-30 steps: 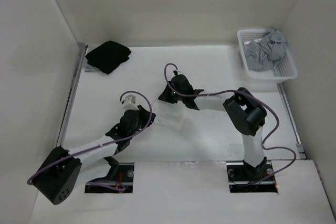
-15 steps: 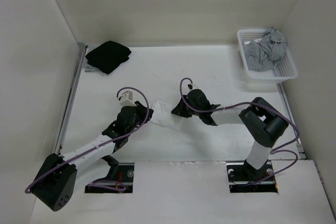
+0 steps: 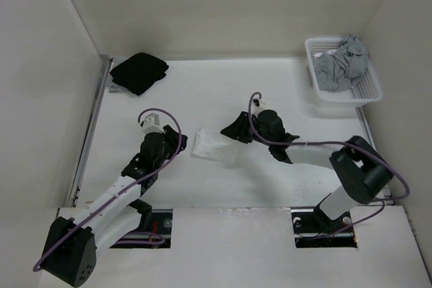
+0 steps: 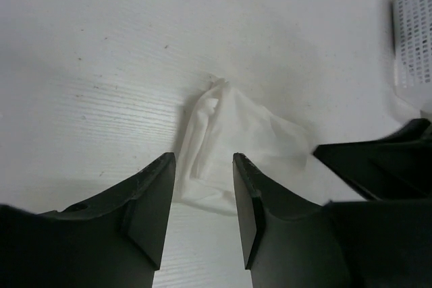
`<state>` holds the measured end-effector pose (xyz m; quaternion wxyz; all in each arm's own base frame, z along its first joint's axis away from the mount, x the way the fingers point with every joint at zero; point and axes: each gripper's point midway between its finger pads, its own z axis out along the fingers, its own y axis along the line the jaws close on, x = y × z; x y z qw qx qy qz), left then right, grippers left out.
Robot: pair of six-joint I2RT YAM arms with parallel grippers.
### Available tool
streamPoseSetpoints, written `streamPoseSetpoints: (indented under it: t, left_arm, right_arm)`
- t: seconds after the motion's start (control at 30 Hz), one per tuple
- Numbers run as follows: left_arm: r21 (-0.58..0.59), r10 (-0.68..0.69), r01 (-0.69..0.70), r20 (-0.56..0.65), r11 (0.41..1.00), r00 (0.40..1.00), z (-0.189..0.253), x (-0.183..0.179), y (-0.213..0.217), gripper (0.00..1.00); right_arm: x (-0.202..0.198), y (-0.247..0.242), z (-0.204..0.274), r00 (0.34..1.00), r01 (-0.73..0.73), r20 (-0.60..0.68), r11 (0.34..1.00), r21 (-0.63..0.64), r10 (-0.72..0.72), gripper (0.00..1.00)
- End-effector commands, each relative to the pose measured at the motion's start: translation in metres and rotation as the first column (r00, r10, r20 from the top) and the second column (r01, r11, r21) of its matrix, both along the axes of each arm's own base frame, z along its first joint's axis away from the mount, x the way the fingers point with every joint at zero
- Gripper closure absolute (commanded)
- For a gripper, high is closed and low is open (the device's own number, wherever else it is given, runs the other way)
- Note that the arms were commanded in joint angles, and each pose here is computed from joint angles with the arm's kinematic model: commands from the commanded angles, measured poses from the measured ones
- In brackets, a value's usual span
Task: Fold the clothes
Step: Fold the tank top
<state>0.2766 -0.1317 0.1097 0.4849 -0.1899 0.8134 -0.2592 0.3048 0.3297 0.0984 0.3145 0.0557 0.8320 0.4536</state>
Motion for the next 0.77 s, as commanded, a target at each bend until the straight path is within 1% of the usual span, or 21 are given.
streamPoseSetpoints:
  t: [0.0,0.13,0.2,0.23,0.27,0.3,0.33,0.37,0.4,0.47,0.53,0.6,0.67,0.7,0.73]
  left_arm:
    - [0.031,0.008,-0.009,0.011,0.999,1.0,0.012,0.004,0.007,0.61]
    - [0.048,0.01,-0.008,-0.023,0.999,1.0,0.004,0.001,0.009,0.58]
    - [0.062,0.017,-0.015,-0.037,0.998,0.999,0.001,0.001,0.012,0.57]
    - [0.071,0.027,-0.023,-0.05,0.997,0.998,-0.002,0.001,0.016,0.57]
    - [0.075,0.039,-0.035,-0.058,0.997,0.998,-0.003,0.002,0.02,0.57]
    - [0.079,0.055,-0.049,-0.068,0.996,0.996,-0.006,0.002,0.024,0.57]
    - [0.08,0.066,-0.06,-0.076,0.995,0.995,-0.008,0.004,0.028,0.57]
    - [0.081,0.076,-0.069,-0.084,0.994,0.994,-0.01,0.005,0.031,0.57]
    - [0.083,0.086,-0.078,-0.092,0.993,0.992,-0.012,0.006,0.034,0.57]
    - [0.082,0.089,-0.081,-0.095,0.993,0.991,-0.013,0.008,0.035,0.57]
    - [0.086,0.087,-0.079,-0.097,0.993,0.991,-0.012,0.011,0.033,0.57]
    - [0.094,0.084,-0.074,-0.101,0.993,0.991,-0.014,0.013,0.031,0.57]
    - [0.105,0.078,-0.068,-0.104,0.992,0.991,-0.018,0.015,0.03,0.59]
    - [0.111,0.073,-0.061,-0.106,0.992,0.992,-0.02,0.015,0.029,0.59]
    - [0.118,0.067,-0.053,-0.11,0.992,0.992,-0.022,0.015,0.027,0.56]
  right_arm:
    - [-0.006,-0.006,0.069,0.984,-0.024,0.178,0.994,0.11,0.004,0.55]
    - [-0.013,-0.048,0.085,0.962,0.045,0.265,0.996,0.081,-0.065,0.52]
    - [-0.012,-0.072,0.09,0.945,0.109,0.303,0.992,0.07,-0.125,0.56]
    - [-0.012,-0.086,0.09,0.933,0.147,0.322,0.987,0.06,-0.159,0.64]
    - [-0.011,-0.098,0.09,0.921,0.185,0.339,0.982,0.049,-0.19,0.75]
    - [-0.011,-0.109,0.088,0.912,0.221,0.347,0.974,0.042,-0.221,0.88]
    - [-0.01,-0.12,0.086,0.903,0.259,0.345,0.965,0.035,-0.255,0.97]
    - [-0.009,-0.129,0.084,0.896,0.294,0.341,0.955,0.03,-0.286,0.99]
    - [-0.009,-0.134,0.082,0.889,0.314,0.343,0.949,0.024,-0.303,0.99]
    - [-0.007,-0.142,0.077,0.879,0.341,0.353,0.94,0.003,-0.32,0.94]
    - [-0.004,-0.153,0.068,0.864,0.385,0.361,0.923,-0.023,-0.351,0.78]
    - [-0.002,-0.161,0.061,0.851,0.422,0.359,0.906,-0.028,-0.385,0.6]
    - [0.0,-0.165,0.059,0.844,0.435,0.359,0.9,-0.024,-0.398,0.51]
    - [0.001,-0.167,0.058,0.845,0.437,0.355,0.899,-0.027,-0.4,0.48]
    - [0.001,-0.167,0.057,0.845,0.437,0.354,0.899,-0.028,-0.4,0.47]
